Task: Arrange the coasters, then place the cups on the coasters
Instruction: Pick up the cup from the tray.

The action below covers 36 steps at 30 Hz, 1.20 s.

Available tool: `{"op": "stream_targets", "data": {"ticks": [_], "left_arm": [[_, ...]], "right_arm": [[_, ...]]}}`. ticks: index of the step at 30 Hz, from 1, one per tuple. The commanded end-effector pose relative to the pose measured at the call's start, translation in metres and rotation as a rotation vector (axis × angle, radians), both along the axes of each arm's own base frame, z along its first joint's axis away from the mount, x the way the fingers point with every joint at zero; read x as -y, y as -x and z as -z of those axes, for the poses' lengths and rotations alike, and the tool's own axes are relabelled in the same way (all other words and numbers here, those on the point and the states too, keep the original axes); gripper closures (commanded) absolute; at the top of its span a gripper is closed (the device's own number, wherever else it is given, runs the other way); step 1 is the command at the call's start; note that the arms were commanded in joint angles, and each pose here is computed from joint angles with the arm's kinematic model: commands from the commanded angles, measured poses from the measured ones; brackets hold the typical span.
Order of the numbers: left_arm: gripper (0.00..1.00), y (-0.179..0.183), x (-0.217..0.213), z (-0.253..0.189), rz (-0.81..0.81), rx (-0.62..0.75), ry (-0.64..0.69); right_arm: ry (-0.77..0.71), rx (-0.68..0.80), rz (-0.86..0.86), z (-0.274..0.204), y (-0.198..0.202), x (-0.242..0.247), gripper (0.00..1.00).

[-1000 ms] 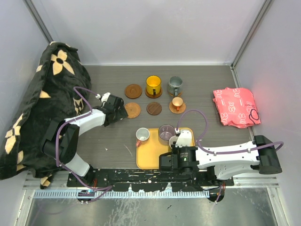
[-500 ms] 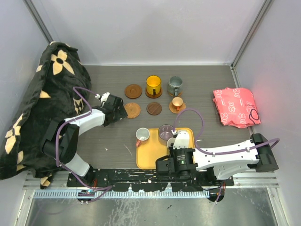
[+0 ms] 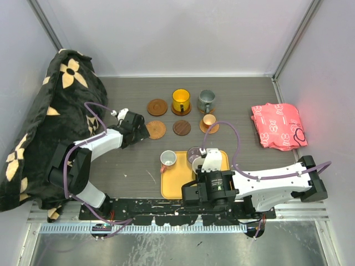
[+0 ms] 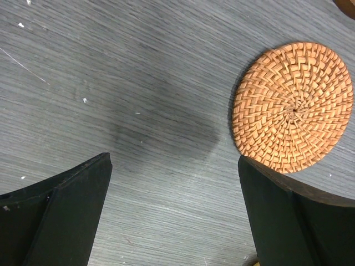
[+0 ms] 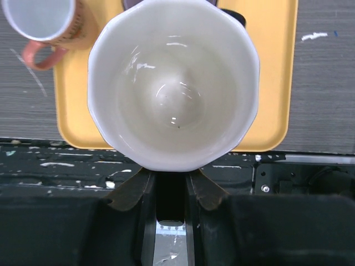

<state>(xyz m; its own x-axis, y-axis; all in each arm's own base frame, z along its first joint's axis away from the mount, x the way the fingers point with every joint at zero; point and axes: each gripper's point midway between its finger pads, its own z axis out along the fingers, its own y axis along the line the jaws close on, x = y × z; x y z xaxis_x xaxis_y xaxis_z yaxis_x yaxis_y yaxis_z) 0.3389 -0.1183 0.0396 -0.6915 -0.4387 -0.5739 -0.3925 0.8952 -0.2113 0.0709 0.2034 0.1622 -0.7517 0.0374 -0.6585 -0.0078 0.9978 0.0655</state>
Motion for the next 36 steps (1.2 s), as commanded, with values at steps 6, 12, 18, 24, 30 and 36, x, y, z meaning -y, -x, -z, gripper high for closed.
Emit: {"op": "stream_targets", "data": {"ticks": [6, 12, 18, 24, 30, 36], "left_arm": [[0.02, -0.013, -0.006, -0.029, -0.018, 0.108, -0.008], [0.02, -0.012, -0.009, -0.037, -0.026, 0.124, -0.01], [0.02, -0.012, -0.012, -0.047, -0.038, 0.131, -0.018], [0.02, -0.01, -0.019, -0.067, -0.052, 0.177, -0.035], [0.02, -0.009, -0.025, -0.089, -0.063, 0.211, -0.048], [0.02, -0.004, -0.031, -0.099, -0.076, 0.226, -0.064]], "right_arm": [[-0.086, 0.227, -0.076, -0.079, -0.03, -0.033, 0.99], [-0.104, 0.292, -0.077, -0.103, -0.042, -0.044, 0.99], [-0.142, 0.34, -0.09, -0.126, -0.063, -0.057, 0.99], [-0.153, 0.346, -0.104, -0.128, -0.098, -0.066, 1.0], [-0.168, 0.35, -0.121, -0.131, -0.145, -0.068, 0.99], [-0.121, 0.355, -0.152, -0.123, -0.185, -0.082, 1.0]]}}
